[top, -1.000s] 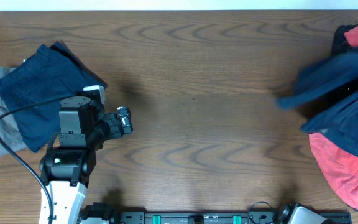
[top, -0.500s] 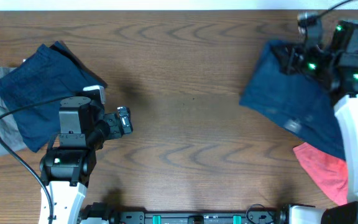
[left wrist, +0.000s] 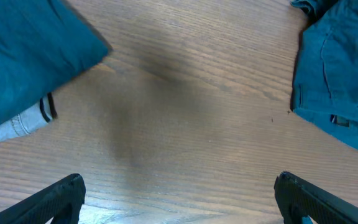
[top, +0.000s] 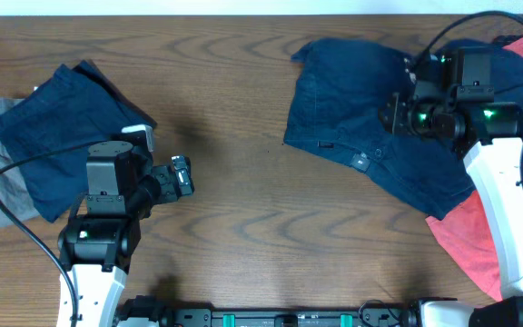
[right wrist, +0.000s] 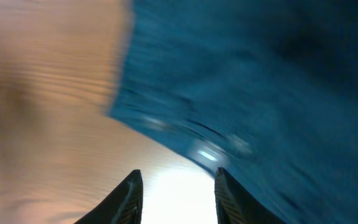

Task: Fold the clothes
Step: 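Drag the navy shorts with the right gripper toward the table center, then grasp the shorts' waistband with the left gripper and pull it leftward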

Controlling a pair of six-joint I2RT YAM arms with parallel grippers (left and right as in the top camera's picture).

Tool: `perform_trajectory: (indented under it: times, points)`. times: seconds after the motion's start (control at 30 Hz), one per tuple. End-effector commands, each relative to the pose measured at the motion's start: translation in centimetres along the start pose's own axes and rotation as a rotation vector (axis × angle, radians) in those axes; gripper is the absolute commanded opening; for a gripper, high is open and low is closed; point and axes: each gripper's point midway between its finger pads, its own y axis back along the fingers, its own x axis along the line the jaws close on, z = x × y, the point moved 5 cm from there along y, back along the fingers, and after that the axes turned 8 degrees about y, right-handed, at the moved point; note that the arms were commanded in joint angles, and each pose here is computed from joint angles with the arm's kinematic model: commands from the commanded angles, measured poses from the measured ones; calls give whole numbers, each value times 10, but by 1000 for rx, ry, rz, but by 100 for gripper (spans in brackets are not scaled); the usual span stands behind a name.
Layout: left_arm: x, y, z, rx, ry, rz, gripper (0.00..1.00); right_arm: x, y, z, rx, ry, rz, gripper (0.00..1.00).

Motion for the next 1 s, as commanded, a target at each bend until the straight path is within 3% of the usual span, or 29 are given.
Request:
perform_trajectory:
  times: [0.0, 0.13, 0.27, 0.33, 0.4, 0.67, 0.97]
  points:
    - [-2, 4, 7, -23, 59, -6, 98, -50, 7, -12, 68, -7, -363, 40]
    - [-6, 0, 13, -44, 215, -31, 98, -76, 17, -30, 150, -76, -475, 45]
    - [-28, -15, 18, -9, 197, -169, 98, -86, 19, -39, 178, -144, -422, 63]
    - [-42, -29, 20, 16, 172, -230, 98, -88, 19, -41, 182, -181, -366, 77]
    - [-53, -44, 20, 34, 158, -258, 98, -90, 20, -45, 198, -205, -341, 82]
    - [-105, -133, -19, 173, 117, -335, 98, -94, 25, -61, 271, -238, -341, 82]
    - [-144, -202, -63, 196, 69, -437, 98, -92, 27, -67, 307, -241, -337, 82]
